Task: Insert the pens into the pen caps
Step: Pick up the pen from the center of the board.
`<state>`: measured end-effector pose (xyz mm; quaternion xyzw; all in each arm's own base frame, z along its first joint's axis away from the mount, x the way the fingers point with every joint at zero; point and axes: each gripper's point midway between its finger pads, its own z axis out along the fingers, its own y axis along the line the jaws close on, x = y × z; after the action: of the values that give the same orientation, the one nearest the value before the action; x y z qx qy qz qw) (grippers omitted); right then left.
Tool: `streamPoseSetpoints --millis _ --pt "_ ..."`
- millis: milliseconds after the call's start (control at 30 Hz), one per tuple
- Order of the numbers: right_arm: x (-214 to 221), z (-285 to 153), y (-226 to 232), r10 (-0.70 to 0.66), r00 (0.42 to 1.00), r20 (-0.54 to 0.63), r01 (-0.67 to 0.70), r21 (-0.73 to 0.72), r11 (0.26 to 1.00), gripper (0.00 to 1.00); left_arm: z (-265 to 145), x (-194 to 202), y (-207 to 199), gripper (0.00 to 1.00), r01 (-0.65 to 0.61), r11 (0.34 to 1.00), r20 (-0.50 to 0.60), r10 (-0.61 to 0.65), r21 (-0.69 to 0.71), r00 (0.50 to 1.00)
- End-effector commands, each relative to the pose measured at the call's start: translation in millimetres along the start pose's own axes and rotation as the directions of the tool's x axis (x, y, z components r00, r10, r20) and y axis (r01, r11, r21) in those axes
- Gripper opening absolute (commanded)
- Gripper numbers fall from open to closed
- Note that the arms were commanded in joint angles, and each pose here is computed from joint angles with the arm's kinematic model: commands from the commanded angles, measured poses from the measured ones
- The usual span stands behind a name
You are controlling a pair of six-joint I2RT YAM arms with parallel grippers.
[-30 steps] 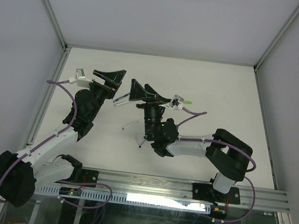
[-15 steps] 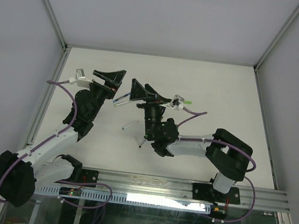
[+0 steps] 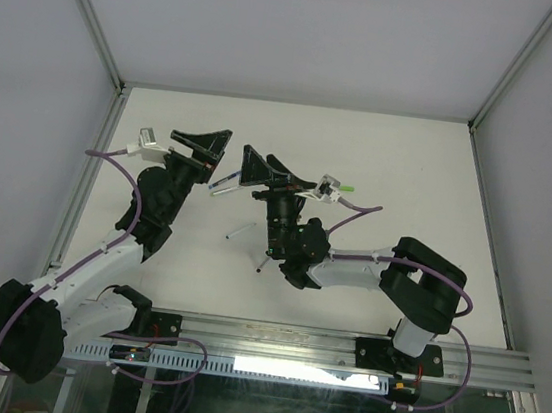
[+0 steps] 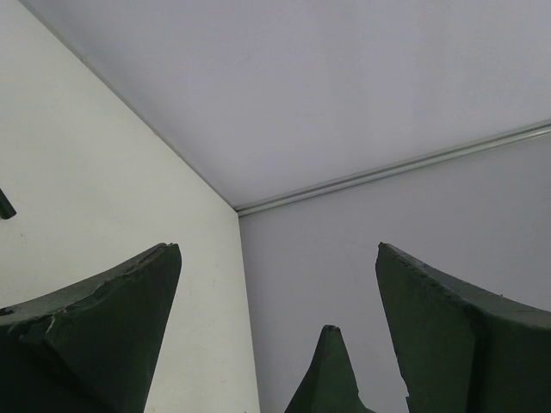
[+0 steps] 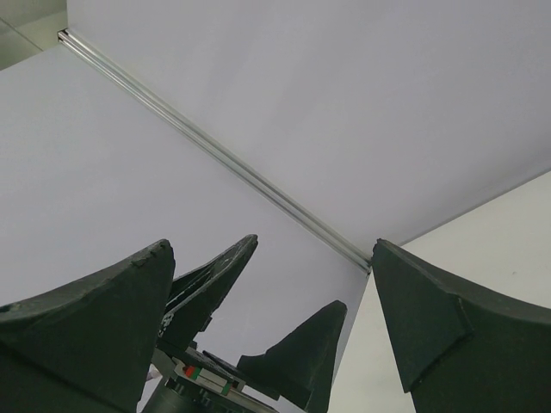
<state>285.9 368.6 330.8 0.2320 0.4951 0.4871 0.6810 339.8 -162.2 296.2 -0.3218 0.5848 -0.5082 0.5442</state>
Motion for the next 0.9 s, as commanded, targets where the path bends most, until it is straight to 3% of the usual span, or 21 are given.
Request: streamPoseSetpoints --millis 0,567,867 --pt "-28 2 22 0.133 0.989 0.068 -0.129 -0.066 0.989 1.0 -6 -8 -20 0.99 0.004 0.997 0.013 -0.005 0.076 1.0" --pt "-39 -30 49 0.141 0.989 0.044 -0.139 -0.041 0.989 1.0 -38 8 -50 0.99 0.033 0.985 -0.052 -0.024 0.167 0.998" --pt "-70 -59 37 0.171 0.985 0.003 -0.17 -0.061 0.984 1.0 -56 64 -65 0.99 0.041 0.982 -0.128 -0.018 0.182 0.992"
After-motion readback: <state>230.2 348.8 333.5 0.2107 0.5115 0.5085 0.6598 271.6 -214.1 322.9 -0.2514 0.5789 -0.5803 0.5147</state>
